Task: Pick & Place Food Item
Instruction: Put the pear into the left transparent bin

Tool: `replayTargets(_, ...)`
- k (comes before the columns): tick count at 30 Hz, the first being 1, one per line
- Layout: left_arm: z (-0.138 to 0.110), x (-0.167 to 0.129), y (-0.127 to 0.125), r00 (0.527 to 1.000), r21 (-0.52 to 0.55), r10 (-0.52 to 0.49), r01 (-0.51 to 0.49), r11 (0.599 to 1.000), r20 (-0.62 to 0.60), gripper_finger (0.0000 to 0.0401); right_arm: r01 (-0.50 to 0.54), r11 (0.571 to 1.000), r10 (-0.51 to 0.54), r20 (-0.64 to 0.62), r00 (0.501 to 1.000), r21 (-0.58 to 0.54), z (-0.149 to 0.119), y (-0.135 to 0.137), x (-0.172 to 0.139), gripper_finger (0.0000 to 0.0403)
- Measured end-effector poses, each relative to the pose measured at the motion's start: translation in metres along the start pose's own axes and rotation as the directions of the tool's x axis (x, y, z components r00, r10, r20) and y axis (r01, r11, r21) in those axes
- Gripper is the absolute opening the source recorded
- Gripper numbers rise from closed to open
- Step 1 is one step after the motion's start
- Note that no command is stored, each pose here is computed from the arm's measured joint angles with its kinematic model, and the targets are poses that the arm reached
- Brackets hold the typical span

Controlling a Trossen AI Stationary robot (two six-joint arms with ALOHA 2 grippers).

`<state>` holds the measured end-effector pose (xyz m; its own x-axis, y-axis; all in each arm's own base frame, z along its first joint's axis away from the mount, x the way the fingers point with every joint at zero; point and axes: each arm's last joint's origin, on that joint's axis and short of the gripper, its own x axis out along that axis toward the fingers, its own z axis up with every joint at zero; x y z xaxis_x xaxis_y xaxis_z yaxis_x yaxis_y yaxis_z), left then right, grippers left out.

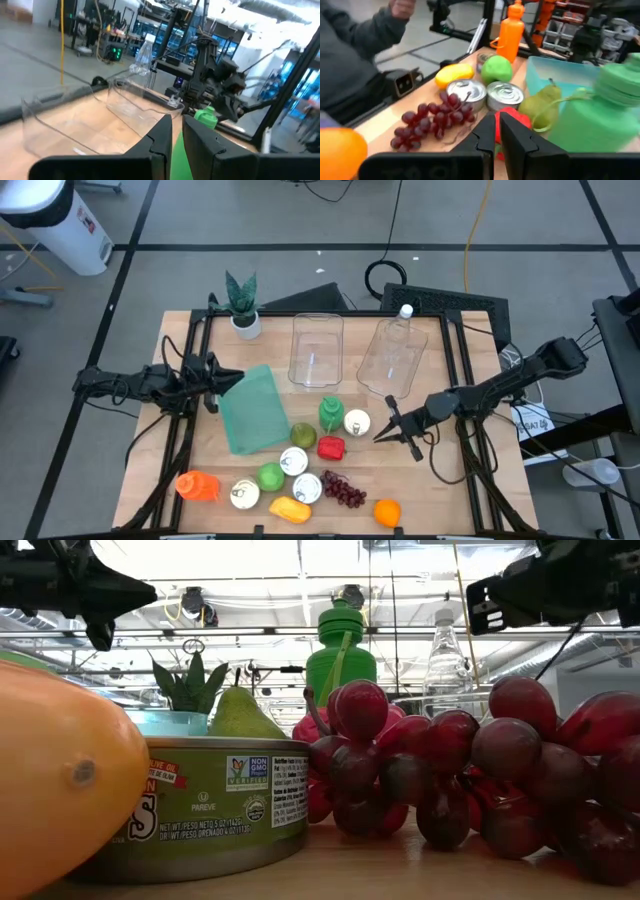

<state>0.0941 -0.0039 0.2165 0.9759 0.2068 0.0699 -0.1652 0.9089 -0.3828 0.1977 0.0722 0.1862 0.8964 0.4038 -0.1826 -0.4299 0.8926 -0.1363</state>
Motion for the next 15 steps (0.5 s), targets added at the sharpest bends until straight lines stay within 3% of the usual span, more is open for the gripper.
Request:
replayTargets(3, -0.0023, 0.0013, -0.0003, 1.000, -0.041, -0.013, 0.012, 0.999, -0.028, 0.0051, -0.017, 1.000, 0.018, 0.013, 1.000, -0.017, -0.0018, 0.0042, 0.0053, 0.0018)
replayTargets(15, -0.0094, 0.0088, -0.0020, 0.994, 0.045, -0.030, 0.035, 0.998, -0.106, 0.0051, -0.028, 0.999, 0.029, 0.030, 0.999, -0.039, -0.0028, 0.0077, 0.0094, 0.0018)
